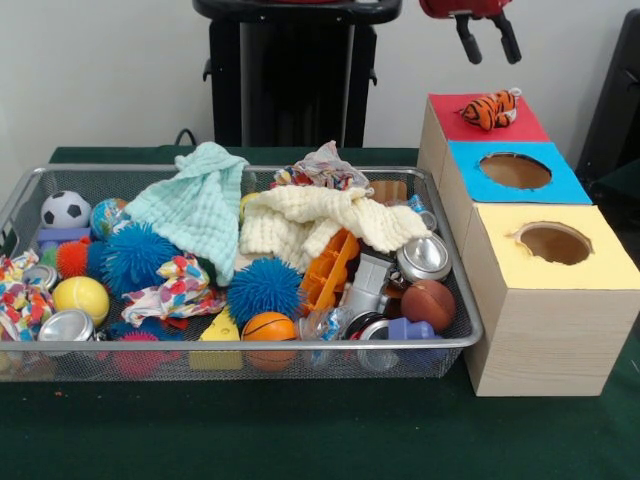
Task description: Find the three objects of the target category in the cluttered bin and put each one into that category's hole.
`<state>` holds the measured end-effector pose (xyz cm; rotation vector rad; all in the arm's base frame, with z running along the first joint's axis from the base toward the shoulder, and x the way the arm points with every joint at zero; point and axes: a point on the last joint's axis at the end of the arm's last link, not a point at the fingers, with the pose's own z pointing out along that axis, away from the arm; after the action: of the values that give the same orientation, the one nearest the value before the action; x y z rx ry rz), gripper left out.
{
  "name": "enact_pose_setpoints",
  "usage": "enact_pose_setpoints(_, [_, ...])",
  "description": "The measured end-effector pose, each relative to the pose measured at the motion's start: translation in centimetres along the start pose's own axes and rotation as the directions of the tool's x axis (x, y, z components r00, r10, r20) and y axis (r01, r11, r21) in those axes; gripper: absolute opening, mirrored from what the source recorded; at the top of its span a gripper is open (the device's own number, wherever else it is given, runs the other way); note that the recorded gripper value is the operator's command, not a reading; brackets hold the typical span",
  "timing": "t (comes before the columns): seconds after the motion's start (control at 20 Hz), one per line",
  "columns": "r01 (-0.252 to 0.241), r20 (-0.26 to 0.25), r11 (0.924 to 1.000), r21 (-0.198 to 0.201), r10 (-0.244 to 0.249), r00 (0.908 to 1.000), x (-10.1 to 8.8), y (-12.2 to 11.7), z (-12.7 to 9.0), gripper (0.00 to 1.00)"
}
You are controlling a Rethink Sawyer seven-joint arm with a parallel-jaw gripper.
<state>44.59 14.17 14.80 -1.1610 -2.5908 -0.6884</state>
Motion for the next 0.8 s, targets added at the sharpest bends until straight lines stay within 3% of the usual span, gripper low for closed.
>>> enact_pose_setpoints(0.2, [-0.001, 0.001, 1.0000, -0.003, 0.001, 1.0000, -0.07, 0.01, -0.12, 1.00])
enact_pose_setpoints(0.25, [-0.002, 0.002, 1.0000, -0.003, 0.002, 1.0000, -0.13, -0.01, -0.14, 0.00])
enact_pose_setpoints(0.8, [-0.026, 0.015, 0.9994, -0.024, 0.027, 0.9995, -0.56, 0.09, -0.45, 0.00])
